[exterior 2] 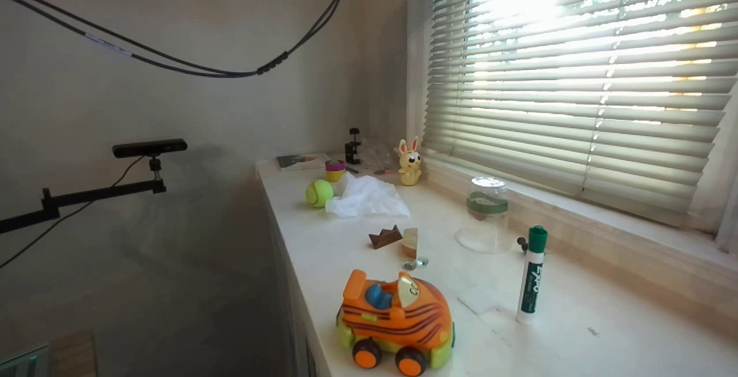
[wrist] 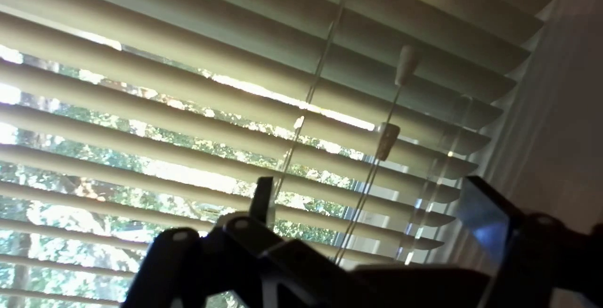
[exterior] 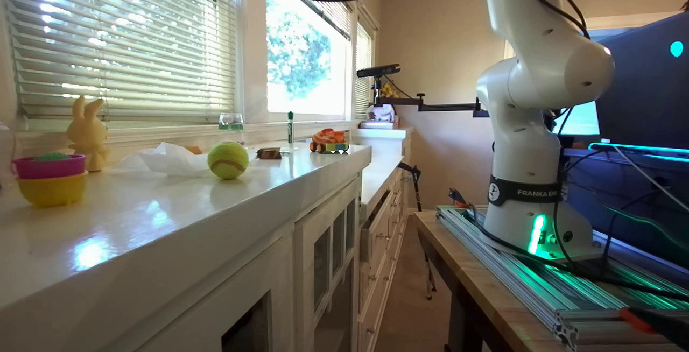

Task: Open the blinds of the window

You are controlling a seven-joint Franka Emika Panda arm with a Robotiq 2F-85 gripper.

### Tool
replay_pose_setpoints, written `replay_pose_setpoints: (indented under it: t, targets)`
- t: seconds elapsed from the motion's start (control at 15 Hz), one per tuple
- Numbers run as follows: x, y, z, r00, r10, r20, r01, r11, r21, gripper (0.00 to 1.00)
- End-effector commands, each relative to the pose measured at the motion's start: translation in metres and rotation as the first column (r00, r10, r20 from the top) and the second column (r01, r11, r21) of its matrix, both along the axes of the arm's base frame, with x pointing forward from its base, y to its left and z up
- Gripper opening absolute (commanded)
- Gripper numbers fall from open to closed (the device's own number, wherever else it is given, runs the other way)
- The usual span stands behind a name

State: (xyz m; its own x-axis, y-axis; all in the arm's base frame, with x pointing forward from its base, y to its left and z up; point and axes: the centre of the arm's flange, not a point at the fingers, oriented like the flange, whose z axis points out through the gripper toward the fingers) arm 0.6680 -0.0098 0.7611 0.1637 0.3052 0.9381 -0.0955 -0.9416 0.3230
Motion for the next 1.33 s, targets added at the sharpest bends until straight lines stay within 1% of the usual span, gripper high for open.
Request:
replay_pose_setpoints:
  t: [0.0, 0.4, 0.73, 1.27]
  targets:
    - [0.014, -0.003, 0.01, 0.999, -0.002, 0.049, 0.001, 1.0, 0.018, 1.0]
    - [0.027, -0.004, 0.004, 0.998, -0.01, 0.056, 0.009, 1.0, 0.02, 1.0]
    - [0.034, -0.012, 0.004, 0.997, -0.03, 0.066, 0.029, 0.999, 0.017, 1.0]
    - [0.046, -0.01, -0.004, 0.998, -0.02, 0.067, 0.02, 1.0, 0.009, 1.0]
